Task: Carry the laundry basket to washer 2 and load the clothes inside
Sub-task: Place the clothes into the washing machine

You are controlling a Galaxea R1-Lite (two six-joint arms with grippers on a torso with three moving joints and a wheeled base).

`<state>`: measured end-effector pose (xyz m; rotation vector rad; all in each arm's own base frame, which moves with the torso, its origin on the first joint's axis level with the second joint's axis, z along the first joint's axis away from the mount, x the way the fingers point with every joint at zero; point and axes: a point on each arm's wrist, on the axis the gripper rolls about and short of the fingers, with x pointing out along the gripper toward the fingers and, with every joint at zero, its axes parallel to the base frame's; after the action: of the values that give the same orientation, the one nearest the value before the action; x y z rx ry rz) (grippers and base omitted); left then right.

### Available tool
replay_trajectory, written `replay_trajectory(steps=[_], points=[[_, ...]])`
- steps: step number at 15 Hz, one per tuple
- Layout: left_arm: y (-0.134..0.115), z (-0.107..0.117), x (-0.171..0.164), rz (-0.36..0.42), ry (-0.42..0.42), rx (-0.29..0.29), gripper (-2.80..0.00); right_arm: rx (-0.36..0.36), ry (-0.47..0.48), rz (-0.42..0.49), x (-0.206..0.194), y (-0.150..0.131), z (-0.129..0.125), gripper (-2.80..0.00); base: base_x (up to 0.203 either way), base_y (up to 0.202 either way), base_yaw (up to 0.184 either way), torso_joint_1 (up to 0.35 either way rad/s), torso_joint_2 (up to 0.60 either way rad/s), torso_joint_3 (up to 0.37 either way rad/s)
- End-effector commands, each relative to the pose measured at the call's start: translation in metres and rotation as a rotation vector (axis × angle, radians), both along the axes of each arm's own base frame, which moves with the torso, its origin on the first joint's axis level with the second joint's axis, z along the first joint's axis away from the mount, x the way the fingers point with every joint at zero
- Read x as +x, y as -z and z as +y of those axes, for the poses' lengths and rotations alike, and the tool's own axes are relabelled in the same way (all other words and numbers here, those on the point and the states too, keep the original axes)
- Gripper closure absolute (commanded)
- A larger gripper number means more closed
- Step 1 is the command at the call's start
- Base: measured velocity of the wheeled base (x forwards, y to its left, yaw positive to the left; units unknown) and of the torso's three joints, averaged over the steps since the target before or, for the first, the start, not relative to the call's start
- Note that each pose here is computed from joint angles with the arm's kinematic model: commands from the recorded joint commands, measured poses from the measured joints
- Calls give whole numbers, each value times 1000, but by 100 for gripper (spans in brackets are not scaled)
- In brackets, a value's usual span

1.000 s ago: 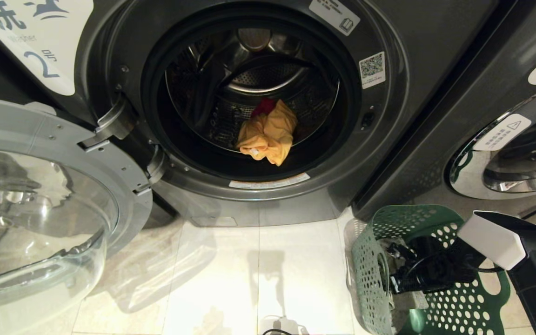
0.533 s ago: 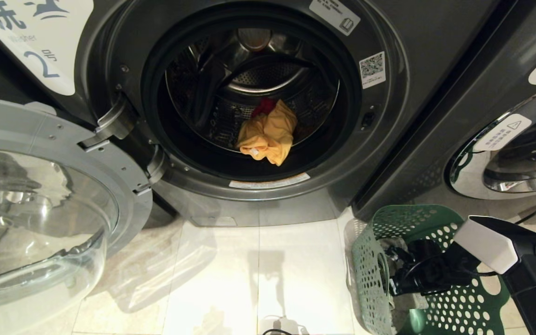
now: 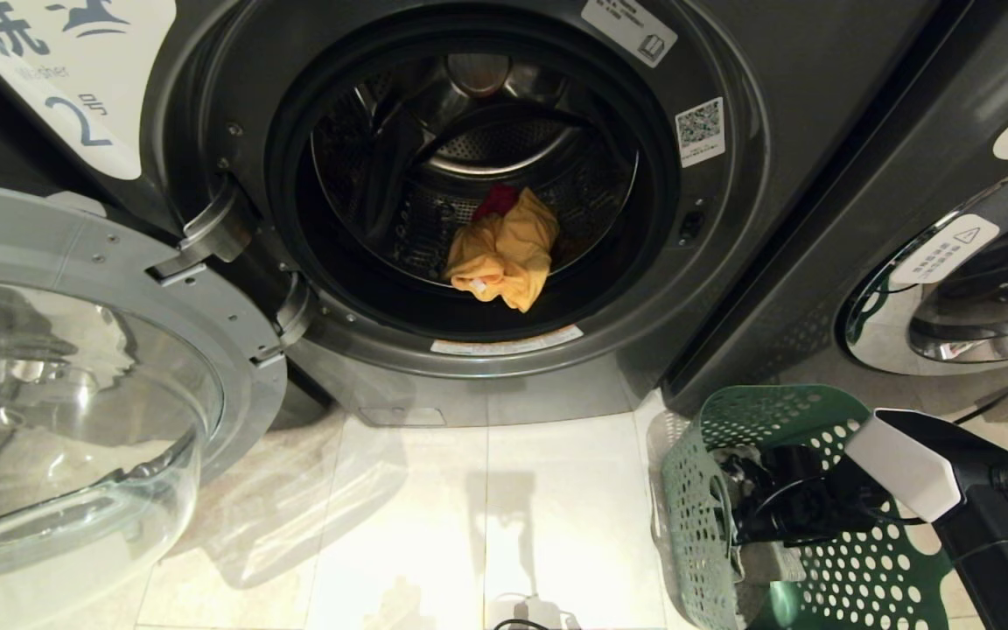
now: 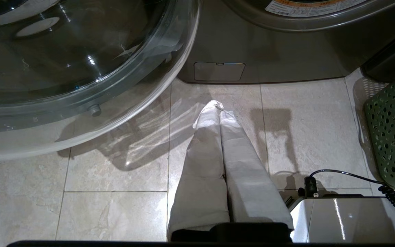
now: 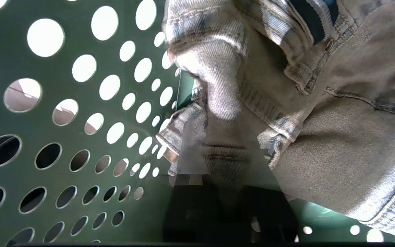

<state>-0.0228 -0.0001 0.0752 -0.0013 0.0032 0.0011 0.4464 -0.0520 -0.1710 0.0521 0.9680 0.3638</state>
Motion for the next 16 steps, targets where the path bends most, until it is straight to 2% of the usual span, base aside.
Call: replay_trajectory(steps=[1,3,5,7,10,13,16], points=[[0,0,0,1,0,0,0,3,-3,10,-1,2,0,0,0,0,0,0,0,0],[0,0,0,1,0,0,0,3,3,17,-3,-11,-1,0,0,0,0,0,0,0],[0,0,0,1,0,0,0,4,20,34,-8,-41,-8,0,0,0,0,0,0,0],[0,0,0,1,0,0,0,4,51,39,-17,-91,-21,0,0,0,0,0,0,0],[0,0,0,1,0,0,0,26,79,30,-49,-184,-31,0,0,0,0,0,0,0],[0,0,0,1,0,0,0,42,42,-85,-101,-273,-19,0,0,0,0,0,0,0],[0,0,0,1,0,0,0,52,-60,-232,-157,-337,13,0,0,0,0,0,0,0]])
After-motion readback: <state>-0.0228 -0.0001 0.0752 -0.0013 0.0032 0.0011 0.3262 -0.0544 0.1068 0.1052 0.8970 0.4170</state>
